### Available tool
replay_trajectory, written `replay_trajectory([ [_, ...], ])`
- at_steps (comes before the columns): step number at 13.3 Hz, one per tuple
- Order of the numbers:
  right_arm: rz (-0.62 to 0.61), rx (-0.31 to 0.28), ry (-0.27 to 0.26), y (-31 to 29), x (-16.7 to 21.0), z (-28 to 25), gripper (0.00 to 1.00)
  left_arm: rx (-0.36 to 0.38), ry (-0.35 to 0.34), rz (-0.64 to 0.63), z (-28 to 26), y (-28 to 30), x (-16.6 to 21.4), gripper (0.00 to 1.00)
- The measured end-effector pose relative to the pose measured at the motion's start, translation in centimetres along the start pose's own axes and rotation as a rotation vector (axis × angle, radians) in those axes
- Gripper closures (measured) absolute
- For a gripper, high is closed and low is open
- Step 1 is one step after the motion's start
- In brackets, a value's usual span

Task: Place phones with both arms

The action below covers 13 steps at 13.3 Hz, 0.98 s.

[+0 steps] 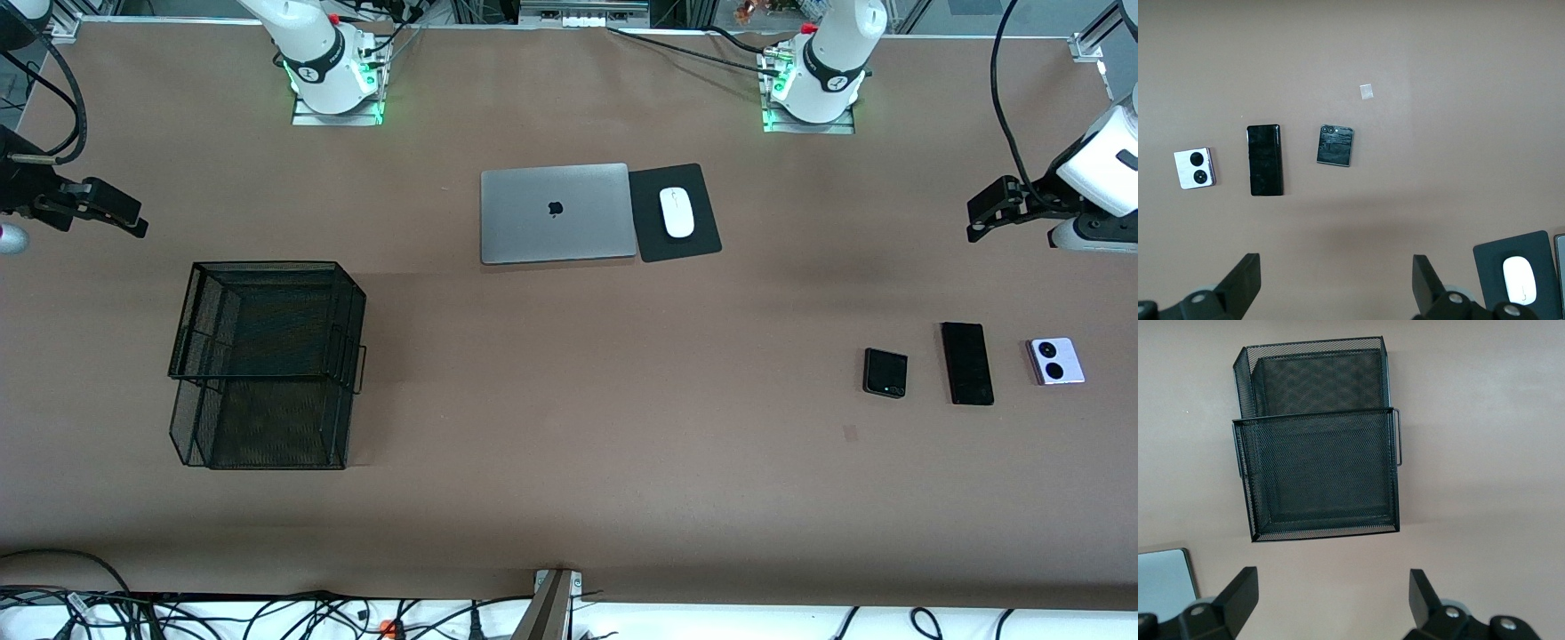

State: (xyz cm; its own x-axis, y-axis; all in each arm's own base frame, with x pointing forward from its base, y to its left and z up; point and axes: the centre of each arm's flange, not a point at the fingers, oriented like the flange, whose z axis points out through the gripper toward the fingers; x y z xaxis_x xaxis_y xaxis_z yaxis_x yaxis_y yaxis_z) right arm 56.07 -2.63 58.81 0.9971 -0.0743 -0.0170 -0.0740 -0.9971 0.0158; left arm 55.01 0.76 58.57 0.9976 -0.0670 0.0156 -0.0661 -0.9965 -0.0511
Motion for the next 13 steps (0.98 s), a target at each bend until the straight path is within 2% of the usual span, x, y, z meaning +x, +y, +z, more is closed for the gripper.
replay_trajectory([
  [9, 0.0, 0.0, 0.0, 0.0, 0.0, 0.0, 0.0, 0.0, -0.002, 0.001, 0.1, 0.0, 0.1, 0.0],
  [11, 0.0, 0.0, 0.0, 0.0, 0.0, 0.0, 0.0, -0.002, -0.029, 0.002, 0.4, 0.0, -0.1, 0.0],
  [13, 0.0, 0.0, 0.0, 0.0, 0.0, 0.0, 0.0, -0.006, -0.085, 0.004, 1.6, 0.2, -0.3, 0.0],
])
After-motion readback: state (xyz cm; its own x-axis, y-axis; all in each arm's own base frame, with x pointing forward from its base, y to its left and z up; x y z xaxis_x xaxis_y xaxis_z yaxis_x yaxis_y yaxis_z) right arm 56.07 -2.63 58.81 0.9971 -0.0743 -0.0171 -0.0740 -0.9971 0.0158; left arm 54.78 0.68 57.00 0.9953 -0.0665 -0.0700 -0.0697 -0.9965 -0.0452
